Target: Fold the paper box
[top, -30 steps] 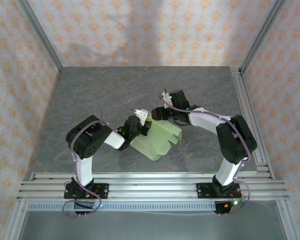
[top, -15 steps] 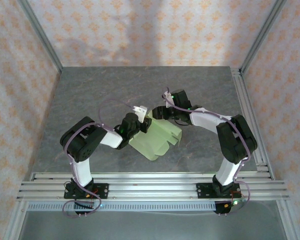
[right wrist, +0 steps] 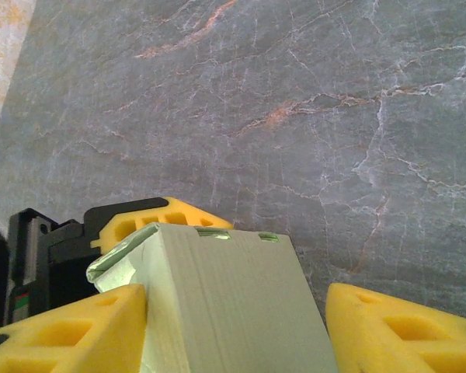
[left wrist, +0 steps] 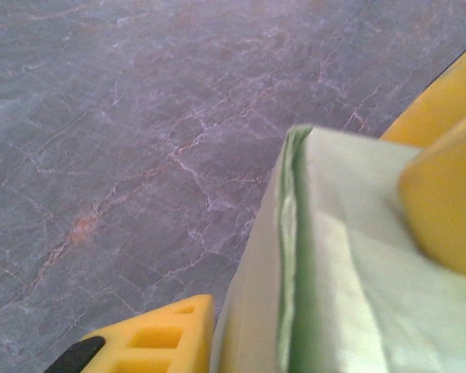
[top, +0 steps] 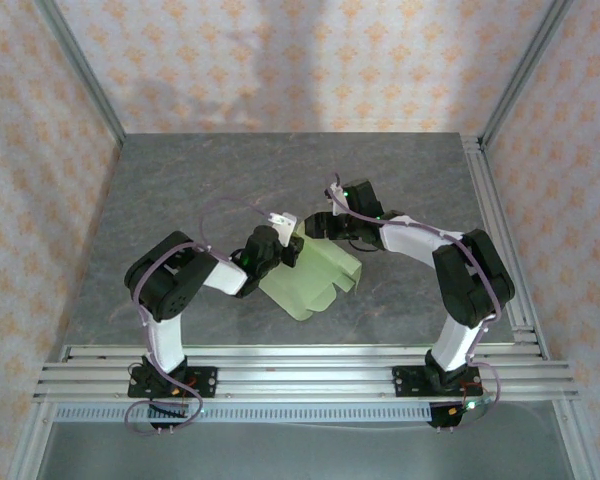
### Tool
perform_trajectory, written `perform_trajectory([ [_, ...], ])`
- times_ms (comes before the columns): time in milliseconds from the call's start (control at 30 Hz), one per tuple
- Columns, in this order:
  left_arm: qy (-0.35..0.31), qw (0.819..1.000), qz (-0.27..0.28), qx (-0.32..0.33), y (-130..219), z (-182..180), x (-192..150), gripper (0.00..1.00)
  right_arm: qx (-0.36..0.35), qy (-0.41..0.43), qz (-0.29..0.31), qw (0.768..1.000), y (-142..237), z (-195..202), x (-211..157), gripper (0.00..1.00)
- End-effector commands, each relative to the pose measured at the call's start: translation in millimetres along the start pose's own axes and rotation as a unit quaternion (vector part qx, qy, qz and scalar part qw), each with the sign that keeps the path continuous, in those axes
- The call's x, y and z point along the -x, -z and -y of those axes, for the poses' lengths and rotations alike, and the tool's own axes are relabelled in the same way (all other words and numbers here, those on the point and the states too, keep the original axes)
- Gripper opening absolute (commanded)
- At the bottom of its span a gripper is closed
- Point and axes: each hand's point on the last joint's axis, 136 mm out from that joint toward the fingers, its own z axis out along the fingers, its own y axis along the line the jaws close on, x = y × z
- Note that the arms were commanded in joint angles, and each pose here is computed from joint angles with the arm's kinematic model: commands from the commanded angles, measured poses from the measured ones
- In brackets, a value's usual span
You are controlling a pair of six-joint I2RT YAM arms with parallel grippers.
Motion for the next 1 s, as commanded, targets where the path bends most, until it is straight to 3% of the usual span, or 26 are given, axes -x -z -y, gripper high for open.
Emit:
perform_trajectory([
  [0, -0.009, 1.000, -0.005, 0.016, -4, -10, -1, 0.22, -0.016, -0.025, -0.025, 0.999, -3, 14, -19, 0.61],
  [133, -0.005, 1.000, -0.002, 0.012, -4, -9, 1, 0.18, -0.015, -0.026, -0.025, 0.999, -4, 13, -18, 0.61],
  [267, -0.004, 1.000, -0.011, 0.010, -10, -10, -9, 0.00, -0.011, -0.028, -0.024, 0.999, -3, 11, -16, 0.61],
  [467, -0.006, 1.000, -0.012, -0.002, -10, -8, -6, 0.00, -0.009, -0.027, -0.006, 1.000, 3, 7, -8, 0.63],
  [733, 0.031, 0.999, 0.001, -0.026, -3, -15, 9, 0.00, -0.019, -0.037, 0.070, 0.997, 39, 5, 25, 0.76],
  [967, 0.014, 0.997, 0.019, -0.070, 9, -3, 36, 0.00, -0.042, -0.101, 0.125, 0.986, 68, 25, 50, 0.72],
])
